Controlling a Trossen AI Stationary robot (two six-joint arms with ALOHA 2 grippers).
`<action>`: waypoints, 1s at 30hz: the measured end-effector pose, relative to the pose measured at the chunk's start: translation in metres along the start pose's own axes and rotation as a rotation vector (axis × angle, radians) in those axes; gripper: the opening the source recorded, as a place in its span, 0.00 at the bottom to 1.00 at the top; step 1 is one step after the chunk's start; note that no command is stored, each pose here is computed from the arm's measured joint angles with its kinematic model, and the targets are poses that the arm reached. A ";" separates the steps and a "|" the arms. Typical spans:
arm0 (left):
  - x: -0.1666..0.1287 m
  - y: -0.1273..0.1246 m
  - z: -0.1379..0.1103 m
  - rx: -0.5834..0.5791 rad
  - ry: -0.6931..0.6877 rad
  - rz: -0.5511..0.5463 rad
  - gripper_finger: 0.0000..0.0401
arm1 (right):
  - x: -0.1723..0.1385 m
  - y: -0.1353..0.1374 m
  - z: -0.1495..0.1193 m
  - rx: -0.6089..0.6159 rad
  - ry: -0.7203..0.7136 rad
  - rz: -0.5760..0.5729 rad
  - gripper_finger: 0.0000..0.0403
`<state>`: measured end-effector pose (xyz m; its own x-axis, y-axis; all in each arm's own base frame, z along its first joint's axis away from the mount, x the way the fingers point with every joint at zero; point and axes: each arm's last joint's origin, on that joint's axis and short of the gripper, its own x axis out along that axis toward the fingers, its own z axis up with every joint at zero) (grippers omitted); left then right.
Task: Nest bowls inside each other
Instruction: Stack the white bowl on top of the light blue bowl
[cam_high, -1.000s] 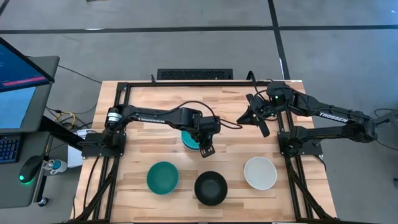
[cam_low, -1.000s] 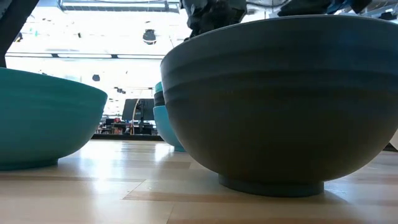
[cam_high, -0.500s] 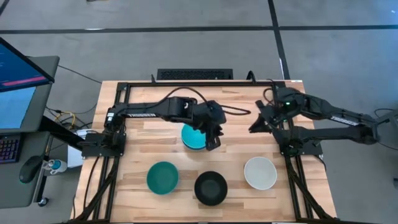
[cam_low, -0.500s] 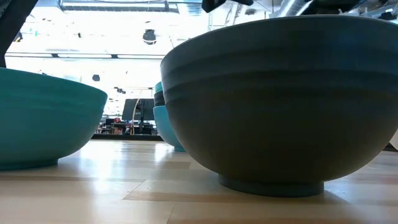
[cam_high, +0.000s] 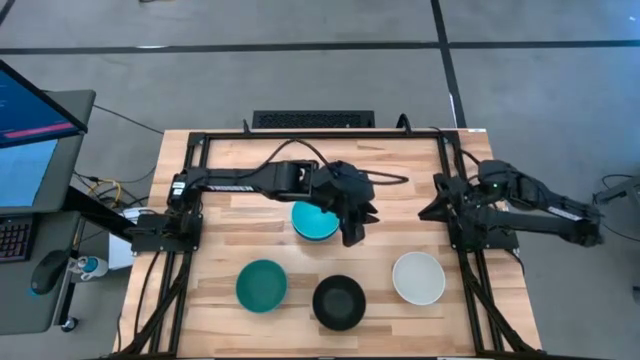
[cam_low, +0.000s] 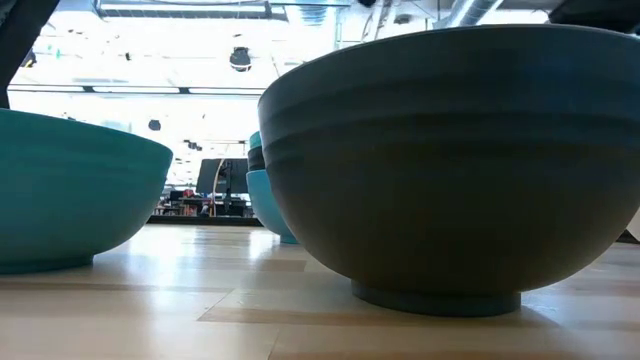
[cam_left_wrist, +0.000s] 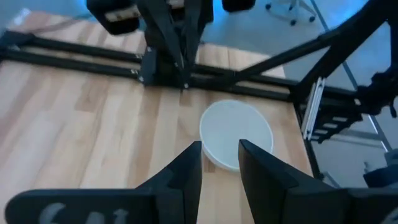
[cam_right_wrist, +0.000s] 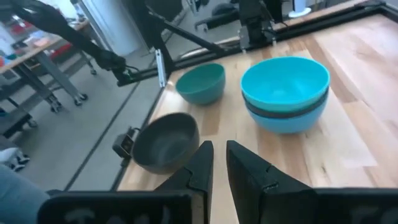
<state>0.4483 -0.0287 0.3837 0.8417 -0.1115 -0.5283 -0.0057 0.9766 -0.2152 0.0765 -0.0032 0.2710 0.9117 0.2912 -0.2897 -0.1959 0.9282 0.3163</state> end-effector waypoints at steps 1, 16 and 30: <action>0.006 0.000 -0.004 -0.003 0.004 -0.006 0.24 | 0.000 0.000 -0.004 -0.001 0.001 -0.007 0.17; 0.045 0.008 -0.030 -0.108 -0.129 -0.075 0.24 | -0.001 0.003 -0.021 0.049 0.114 0.010 0.17; 0.043 0.017 -0.025 -0.058 -0.148 -0.109 0.24 | 0.005 0.007 -0.045 0.401 0.486 0.017 0.17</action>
<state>0.4710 -0.0212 0.3366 0.9094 -0.1830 -0.3736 0.0618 0.9475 -0.3137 0.0633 0.0151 0.2310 0.6231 0.4645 -0.6292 0.0276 0.7910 0.6112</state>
